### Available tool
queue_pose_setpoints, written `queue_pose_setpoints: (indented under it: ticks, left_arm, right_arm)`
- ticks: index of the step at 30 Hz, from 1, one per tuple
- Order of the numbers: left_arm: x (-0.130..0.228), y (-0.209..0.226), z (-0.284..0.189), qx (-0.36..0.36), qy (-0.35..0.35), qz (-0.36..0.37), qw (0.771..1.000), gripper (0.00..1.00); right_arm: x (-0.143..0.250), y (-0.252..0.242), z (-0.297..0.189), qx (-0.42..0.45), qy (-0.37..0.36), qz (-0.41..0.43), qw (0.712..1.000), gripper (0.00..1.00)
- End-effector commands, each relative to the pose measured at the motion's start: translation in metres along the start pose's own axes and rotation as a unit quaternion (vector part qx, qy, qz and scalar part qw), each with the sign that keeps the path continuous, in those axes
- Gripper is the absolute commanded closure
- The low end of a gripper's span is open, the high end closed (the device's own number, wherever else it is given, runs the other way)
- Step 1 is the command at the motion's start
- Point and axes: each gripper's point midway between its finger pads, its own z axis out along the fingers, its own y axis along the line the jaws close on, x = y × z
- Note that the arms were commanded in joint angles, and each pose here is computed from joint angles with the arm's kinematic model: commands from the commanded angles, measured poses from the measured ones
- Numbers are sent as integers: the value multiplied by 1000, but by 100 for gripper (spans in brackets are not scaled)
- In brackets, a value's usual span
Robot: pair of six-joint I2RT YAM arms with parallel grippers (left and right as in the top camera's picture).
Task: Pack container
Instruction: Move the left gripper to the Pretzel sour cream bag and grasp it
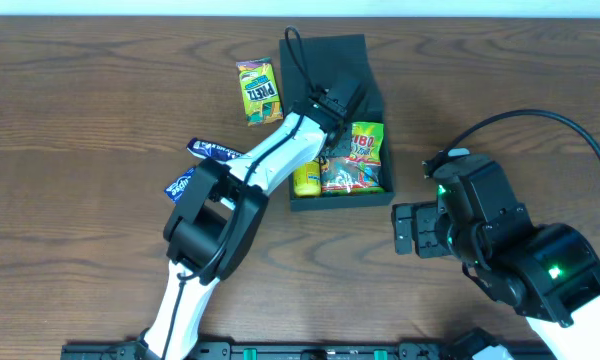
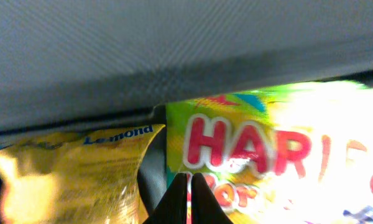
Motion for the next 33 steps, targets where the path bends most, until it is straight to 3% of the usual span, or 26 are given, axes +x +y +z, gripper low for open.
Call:
queue_pose_setpoints:
  ticks: [1,5,9,11,20,26,28,30,31,33]
  left_arm:
    - [-30,-9,-53,25,-57,1,998,95]
    - [-38,-12,-80,47,-70,-4,996,94]
    - [-39,-25,-95,136,-42,-14,990,94]
    - [-44,-16,-95,136,-42,-23,990,95]
    - [-99,116,-94,34,-101,-149,983,95]
    - [-117,179,-101,-66,-150,-154,974,94]
    - [-124,182,-103,-74,-167,-154,971,85]
    - [-131,179,-103,-67,-181,-153,969,67]
    - [-133,176,-102,-64,-185,-154,968,52]
    - [-137,172,-96,-61,-190,-152,968,40]
  right_arm:
    - [-2,-2,-2,3,-6,-3,1000,1]
    - [-2,-2,-2,3,-6,-3,1000,1]
    - [-2,-2,-2,3,-6,-3,1000,1]
    - [-2,-2,-2,3,-6,-3,1000,1]
    - [-2,-2,-2,3,-6,-3,1000,1]
    - [-2,-2,-2,3,-6,-3,1000,1]
    - [-2,-2,-2,3,-6,-3,1000,1]
    - [-2,-2,-2,3,-6,-3,1000,1]
    - [-2,-2,-2,3,-6,-3,1000,1]
    - [-2,-2,-2,3,-6,-3,1000,1]
